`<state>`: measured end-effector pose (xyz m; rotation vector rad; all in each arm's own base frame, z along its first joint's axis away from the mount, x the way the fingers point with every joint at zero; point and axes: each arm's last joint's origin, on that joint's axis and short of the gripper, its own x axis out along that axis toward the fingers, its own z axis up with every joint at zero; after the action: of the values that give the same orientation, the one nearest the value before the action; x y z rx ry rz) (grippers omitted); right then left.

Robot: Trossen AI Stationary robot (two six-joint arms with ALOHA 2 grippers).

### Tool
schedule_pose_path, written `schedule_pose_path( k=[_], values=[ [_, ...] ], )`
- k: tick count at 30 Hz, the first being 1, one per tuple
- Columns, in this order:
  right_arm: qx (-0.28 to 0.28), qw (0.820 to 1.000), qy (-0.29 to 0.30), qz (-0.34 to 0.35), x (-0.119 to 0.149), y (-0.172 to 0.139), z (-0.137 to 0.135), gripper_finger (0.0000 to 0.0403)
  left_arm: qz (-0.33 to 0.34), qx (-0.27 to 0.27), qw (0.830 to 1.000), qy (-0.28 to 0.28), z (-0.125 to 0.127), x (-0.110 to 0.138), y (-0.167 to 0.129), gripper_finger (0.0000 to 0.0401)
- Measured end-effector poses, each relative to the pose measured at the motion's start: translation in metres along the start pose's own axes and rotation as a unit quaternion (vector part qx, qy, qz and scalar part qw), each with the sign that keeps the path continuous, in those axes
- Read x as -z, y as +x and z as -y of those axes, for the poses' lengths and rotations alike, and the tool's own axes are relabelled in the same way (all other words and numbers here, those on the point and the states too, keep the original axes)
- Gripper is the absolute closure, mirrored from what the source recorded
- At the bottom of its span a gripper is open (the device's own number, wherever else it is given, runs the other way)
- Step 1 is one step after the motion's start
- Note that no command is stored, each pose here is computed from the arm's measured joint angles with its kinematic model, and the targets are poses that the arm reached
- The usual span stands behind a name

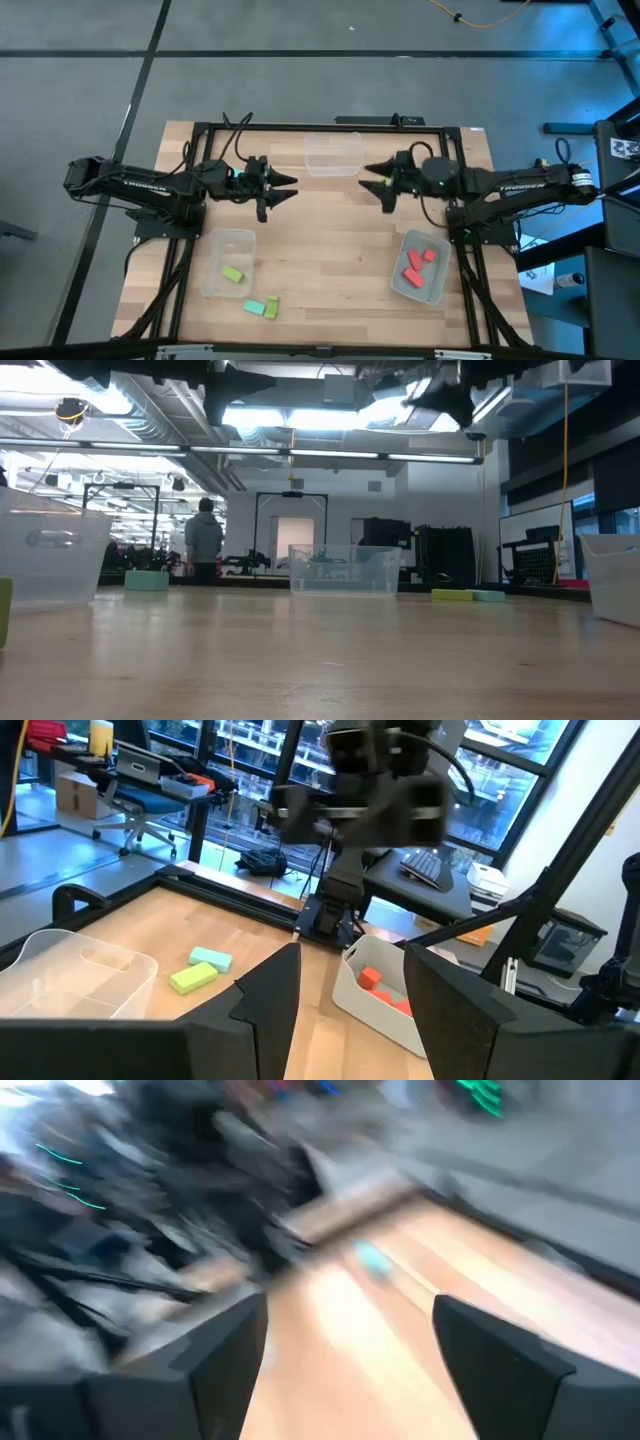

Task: Sort & place blocks by color
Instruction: Put the top green block into the bottom transparent bin

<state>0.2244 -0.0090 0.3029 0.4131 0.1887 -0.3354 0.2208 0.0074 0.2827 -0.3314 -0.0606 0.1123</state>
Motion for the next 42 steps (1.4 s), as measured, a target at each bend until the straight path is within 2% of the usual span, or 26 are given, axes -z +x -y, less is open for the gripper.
schedule_pose_path(
  k=[2,4,7,9,12,15,17,24,33,42],
  values=[
    [0.068,0.996,-0.01,-0.061,-0.006,-0.002,0.007,0.0116,0.0,0.0,1.0,0.0,0.0,0.0,0.0,0.0229],
    [0.128,0.983,-0.003,-0.128,-0.012,-0.003,0.017,0.0116,0.0,0.0,1.0,0.0,0.0,0.0,0.0,0.0229],
    [0.202,0.954,0.008,-0.221,-0.016,0.0,0.037,0.0116,0.0,0.0,1.0,0.0,0.0,0.0,0.0,0.0229],
    [0.232,0.931,0.006,-0.283,-0.01,0.007,0.053,0.0116,0.0,0.0,1.0,0.0,0.0,0.0,0.0,0.0229],
    [0.235,0.905,-0.002,-0.355,0.005,0.024,0.074,0.0116,0.0,0.0,1.0,0.0,0.0,0.0,0.0,0.0229],
    [0.239,0.878,-0.041,-0.412,0.023,0.044,0.094,0.0116,-0.001,0.0,1.0,-0.001,0.0,0.0,0.0,0.0229],
    [0.237,0.867,-0.063,-0.434,0.031,0.055,0.105,0.0116,-0.001,0.0,1.0,-0.001,0.0,0.0,0.0,0.0229],
    [0.223,0.847,-0.081,-0.476,0.053,0.086,0.13,0.0116,-0.001,0.0,1.0,0.0,0.0,0.0,0.0,0.0229],
    [0.246,0.819,-0.062,-0.515,0.074,0.102,0.163,0.0116,0.003,-0.01,1.0,0.0,0.0,0.0,0.0,0.0229],
    [0.234,0.811,-0.082,-0.53,0.081,0.106,0.17,0.0116,0.006,-0.019,1.0,0.0,-0.001,0.0,0.0,0.0229]
  ],
)
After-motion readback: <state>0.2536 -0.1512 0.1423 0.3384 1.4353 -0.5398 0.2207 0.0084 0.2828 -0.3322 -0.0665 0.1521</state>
